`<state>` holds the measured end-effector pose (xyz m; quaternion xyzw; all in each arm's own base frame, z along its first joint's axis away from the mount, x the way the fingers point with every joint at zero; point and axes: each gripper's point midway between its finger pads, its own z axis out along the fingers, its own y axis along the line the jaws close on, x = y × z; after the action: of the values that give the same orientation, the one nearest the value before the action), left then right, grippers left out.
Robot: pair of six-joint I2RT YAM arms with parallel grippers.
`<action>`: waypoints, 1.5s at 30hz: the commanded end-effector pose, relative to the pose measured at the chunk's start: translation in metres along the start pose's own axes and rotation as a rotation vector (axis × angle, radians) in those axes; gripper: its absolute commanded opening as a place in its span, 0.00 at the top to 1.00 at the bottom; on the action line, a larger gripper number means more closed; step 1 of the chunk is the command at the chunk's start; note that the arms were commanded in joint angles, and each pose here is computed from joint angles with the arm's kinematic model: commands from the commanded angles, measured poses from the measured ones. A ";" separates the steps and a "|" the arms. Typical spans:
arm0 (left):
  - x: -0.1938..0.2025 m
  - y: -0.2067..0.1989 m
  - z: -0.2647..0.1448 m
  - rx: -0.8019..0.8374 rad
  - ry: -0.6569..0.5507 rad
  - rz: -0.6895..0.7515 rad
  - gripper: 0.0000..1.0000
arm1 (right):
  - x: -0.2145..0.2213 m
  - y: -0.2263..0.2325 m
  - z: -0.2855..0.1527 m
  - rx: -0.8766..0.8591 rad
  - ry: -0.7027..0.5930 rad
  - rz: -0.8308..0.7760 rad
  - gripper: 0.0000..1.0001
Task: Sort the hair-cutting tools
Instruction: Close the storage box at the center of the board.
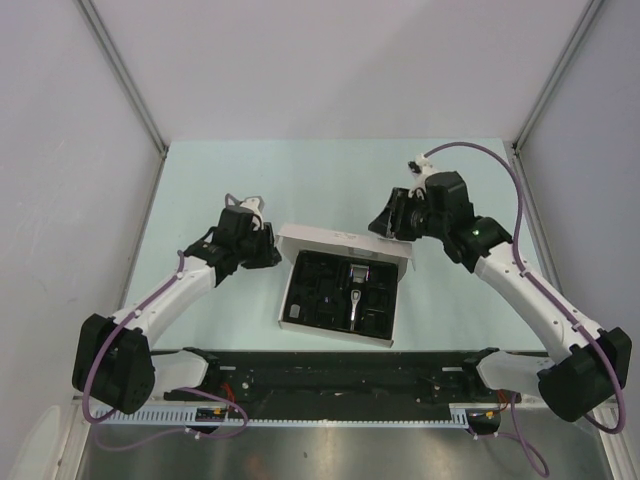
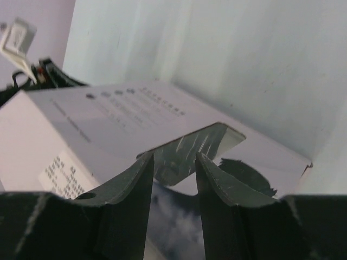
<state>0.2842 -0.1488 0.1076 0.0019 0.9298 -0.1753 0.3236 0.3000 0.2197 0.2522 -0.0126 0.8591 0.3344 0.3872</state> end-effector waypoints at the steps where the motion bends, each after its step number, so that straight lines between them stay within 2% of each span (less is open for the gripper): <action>1: -0.019 0.004 -0.005 -0.045 -0.072 -0.023 0.55 | 0.020 0.027 -0.018 -0.109 0.088 -0.116 0.58; 8: -0.028 0.020 -0.005 -0.092 -0.087 -0.097 0.54 | 0.042 0.031 -0.023 -0.119 0.143 -0.247 0.59; 16: -0.040 0.010 -0.016 -0.044 -0.113 -0.099 0.52 | 0.064 0.029 -0.018 -0.139 0.225 -0.282 0.63; 24: -0.035 0.011 -0.017 -0.032 -0.100 -0.116 0.47 | 0.128 -0.007 -0.001 -0.061 0.392 -0.091 0.65; 28: -0.031 0.013 -0.015 -0.035 -0.088 -0.124 0.46 | 0.127 -0.016 -0.001 -0.009 0.356 -0.080 0.64; 31: -0.028 0.013 -0.013 -0.032 -0.075 -0.124 0.44 | 0.099 -0.016 -0.005 0.029 0.219 -0.074 0.56; 34: -0.017 0.017 -0.007 -0.044 -0.041 -0.136 0.42 | 0.067 -0.021 -0.017 0.081 0.075 -0.007 0.50; 37: -0.002 0.023 0.001 -0.067 0.005 -0.161 0.42 | 0.050 -0.047 -0.027 0.225 -0.025 0.052 0.47; 39: 0.011 0.028 0.010 -0.084 0.051 -0.170 0.42 | 0.056 -0.087 -0.033 0.409 -0.018 0.116 0.50; 41: 0.017 0.029 0.016 -0.087 0.083 -0.182 0.44 | 0.078 -0.120 -0.035 0.555 0.054 0.189 0.53; 42: 0.022 0.030 0.020 -0.090 0.105 -0.189 0.44 | 0.088 -0.134 -0.035 0.597 0.081 0.215 0.58; 45: 0.025 0.031 0.029 -0.093 0.141 -0.186 0.46 | 0.116 -0.150 -0.028 0.634 0.152 0.255 0.62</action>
<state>0.2842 -0.1272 0.0704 -0.0775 0.9501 -0.1500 0.2623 0.2633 0.1396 0.1498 0.1353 0.9226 0.1632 0.3223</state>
